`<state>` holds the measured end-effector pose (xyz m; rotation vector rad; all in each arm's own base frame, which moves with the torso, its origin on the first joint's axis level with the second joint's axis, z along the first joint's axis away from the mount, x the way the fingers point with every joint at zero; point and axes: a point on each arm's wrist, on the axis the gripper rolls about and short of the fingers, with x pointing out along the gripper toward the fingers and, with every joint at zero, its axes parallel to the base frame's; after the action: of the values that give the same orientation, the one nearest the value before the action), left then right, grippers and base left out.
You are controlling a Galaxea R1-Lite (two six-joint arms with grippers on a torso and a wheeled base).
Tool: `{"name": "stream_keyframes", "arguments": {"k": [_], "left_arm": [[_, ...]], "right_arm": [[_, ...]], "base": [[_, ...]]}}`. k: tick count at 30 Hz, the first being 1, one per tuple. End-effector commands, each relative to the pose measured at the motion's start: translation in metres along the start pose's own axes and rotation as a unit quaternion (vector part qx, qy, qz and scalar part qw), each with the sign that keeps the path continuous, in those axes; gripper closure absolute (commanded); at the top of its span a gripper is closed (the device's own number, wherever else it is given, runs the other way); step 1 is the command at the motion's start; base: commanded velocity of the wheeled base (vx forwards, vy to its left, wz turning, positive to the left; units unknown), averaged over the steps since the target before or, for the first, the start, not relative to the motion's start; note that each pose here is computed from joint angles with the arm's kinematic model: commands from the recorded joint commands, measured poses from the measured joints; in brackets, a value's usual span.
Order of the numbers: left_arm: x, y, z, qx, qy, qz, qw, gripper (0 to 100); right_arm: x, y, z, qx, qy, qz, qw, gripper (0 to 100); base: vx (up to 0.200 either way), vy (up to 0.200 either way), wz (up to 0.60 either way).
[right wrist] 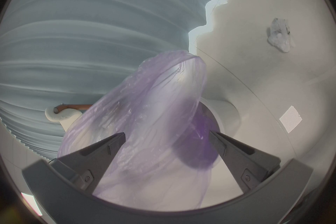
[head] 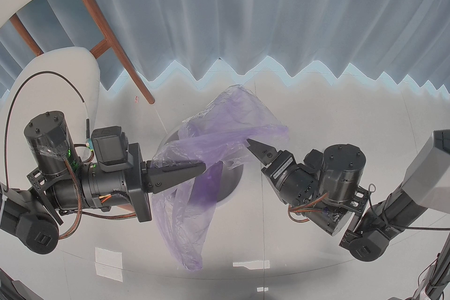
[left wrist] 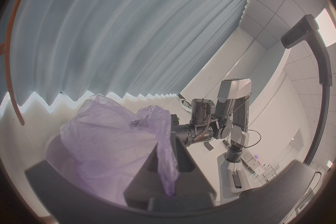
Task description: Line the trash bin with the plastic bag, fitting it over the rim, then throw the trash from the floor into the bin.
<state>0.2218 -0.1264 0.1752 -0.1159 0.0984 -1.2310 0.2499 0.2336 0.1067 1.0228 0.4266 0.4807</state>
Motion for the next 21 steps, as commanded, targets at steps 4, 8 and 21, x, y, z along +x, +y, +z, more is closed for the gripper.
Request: {"name": "stream_keyframes", "arguments": {"k": [4, 8, 21], "left_arm": [[-0.001, -0.001, -0.001, -0.002, 0.001, 0.001, 1.0000, 100], [-0.003, -0.003, -0.003, -0.003, 0.002, 0.001, 1.0000, 100], [-0.005, -0.004, -0.003, -0.002, 0.001, 0.000, 1.0000, 100]], "right_arm": [[0.012, 0.006, 0.002, 0.004, -0.015, 0.013, 0.9998, 0], [0.013, 0.007, 0.006, 0.005, -0.025, 0.015, 0.9996, 0], [0.052, 0.017, 0.012, 0.013, -0.041, 0.027, 0.9987, 0]], "base": [[0.000, 0.000, 0.00], [0.000, 0.000, 0.00], [0.000, 0.000, 0.00]]}}
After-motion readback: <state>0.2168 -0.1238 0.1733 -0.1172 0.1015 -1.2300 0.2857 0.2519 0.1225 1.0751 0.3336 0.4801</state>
